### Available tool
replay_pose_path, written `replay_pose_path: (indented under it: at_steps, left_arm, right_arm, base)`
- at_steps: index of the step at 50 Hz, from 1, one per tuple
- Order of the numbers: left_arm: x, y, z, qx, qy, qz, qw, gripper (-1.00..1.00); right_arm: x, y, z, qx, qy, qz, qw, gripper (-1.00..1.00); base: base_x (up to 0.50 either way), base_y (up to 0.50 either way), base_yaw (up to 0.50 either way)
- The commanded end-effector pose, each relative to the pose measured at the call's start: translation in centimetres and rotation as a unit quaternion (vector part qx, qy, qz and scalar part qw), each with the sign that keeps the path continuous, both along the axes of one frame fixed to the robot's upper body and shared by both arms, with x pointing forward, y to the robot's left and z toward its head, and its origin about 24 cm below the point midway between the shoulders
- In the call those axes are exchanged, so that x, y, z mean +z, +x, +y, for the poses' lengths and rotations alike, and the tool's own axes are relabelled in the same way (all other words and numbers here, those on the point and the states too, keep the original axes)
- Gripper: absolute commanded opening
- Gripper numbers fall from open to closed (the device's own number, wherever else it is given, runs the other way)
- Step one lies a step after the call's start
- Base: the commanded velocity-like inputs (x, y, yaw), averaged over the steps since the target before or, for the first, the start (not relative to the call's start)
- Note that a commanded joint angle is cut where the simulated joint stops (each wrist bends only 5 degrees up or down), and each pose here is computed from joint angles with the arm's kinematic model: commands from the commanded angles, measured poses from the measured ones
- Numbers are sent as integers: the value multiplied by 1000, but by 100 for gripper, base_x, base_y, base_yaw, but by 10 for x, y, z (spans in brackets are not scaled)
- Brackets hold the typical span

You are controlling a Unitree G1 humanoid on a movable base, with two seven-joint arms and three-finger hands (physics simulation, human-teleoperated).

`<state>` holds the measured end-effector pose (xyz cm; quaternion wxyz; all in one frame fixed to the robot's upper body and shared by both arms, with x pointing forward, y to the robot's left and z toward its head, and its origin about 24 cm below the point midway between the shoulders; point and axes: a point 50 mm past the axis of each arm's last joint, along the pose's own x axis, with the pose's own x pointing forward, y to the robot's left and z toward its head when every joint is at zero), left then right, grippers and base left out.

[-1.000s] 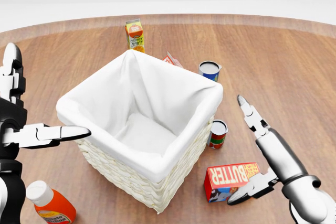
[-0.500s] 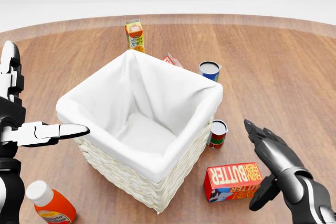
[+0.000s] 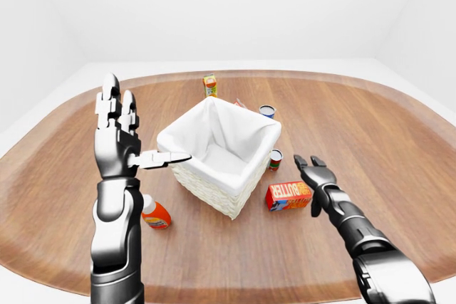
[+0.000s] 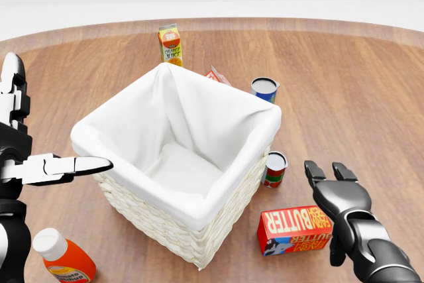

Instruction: Pick up the butter and put it in the basket.

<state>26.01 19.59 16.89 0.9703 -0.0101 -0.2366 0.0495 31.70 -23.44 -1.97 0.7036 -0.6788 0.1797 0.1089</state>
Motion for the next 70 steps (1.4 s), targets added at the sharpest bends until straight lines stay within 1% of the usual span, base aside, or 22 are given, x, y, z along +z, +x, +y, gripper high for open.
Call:
replay_pose_path:
  at_steps: [1,3,6,7,11,15,18,22,23,25,30,34,44,51,57,58,59,60,61,70]
  left_arm:
    - [0,0,0,0,1,1,1000,100]
    - [0,0,1,1,1,0,1000,100]
    - [0,0,1,1,1,0,1000,100]
    - [1,0,1,2,0,-2,1000,100]
    - [1,0,1,2,0,-2,1000,100]
    - [1,0,1,1,2,-3,1000,100]
    - [2,0,2,3,1,-3,1000,100]
    - [1,0,2,3,1,-2,1000,100]
    - [1,0,1,3,2,-2,1000,100]
    - [1,0,1,3,2,-2,1000,100]
    - [1,0,1,3,2,-1,1000,100]
    - [0,0,1,3,2,-1,1000,100]
    - [1,-1,1,3,2,-2,1000,100]
    - [1,-1,2,4,1,-3,1000,100]
    - [2,-2,2,5,1,-5,1000,100]
    - [2,-2,3,5,0,-5,1000,100]
    - [2,-2,3,5,0,-5,1000,100]
    - [2,-2,3,6,0,-5,1000,100]
    - [2,-2,4,6,0,-5,1000,100]
    - [2,-1,4,6,0,-4,1000,100]
  right_arm:
    - [-7,5,18,21,-7,29,999,100]
    - [-2,13,33,29,20,37,999,100]
    - [-1,13,34,30,21,38,999,100]
    - [5,21,51,40,49,46,997,100]
    - [6,24,61,47,68,55,995,100]
    - [5,24,68,53,73,63,994,100]
    - [3,23,69,52,76,69,993,100]
    - [0,20,63,50,66,83,993,100]
    - [0,19,60,54,53,84,994,100]
    - [-2,17,58,53,50,92,993,100]
    - [-6,12,46,62,5,102,993,100]
    - [-8,10,44,62,-2,104,993,100]
    - [-6,13,51,76,-11,102,992,100]
    - [-7,13,57,95,-34,106,989,100]
    - [-5,16,60,94,-30,118,988,100]
    - [-5,16,60,93,-29,121,988,86]
    - [-7,15,58,92,-33,127,987,-11]
    - [-8,14,57,91,-32,132,987,-64]
    - [-9,13,57,89,-29,136,986,-100]
    - [-11,11,51,81,-29,152,985,-100]
  base:
    - [0,0,0]
    - [0,0,0]
    - [0,0,0]
    - [0,0,0]
    - [0,0,0]
    - [0,0,0]
    - [0,0,0]
    - [0,0,0]
    - [0,0,0]
    - [0,0,0]
    - [0,0,0]
    - [0,0,0]
    - [0,0,0]
    - [0,0,0]
    - [0,0,0]
    - [0,0,0]
    - [0,0,0]
    - [0,0,0]
    - [0,0,0]
    - [0,0,0]
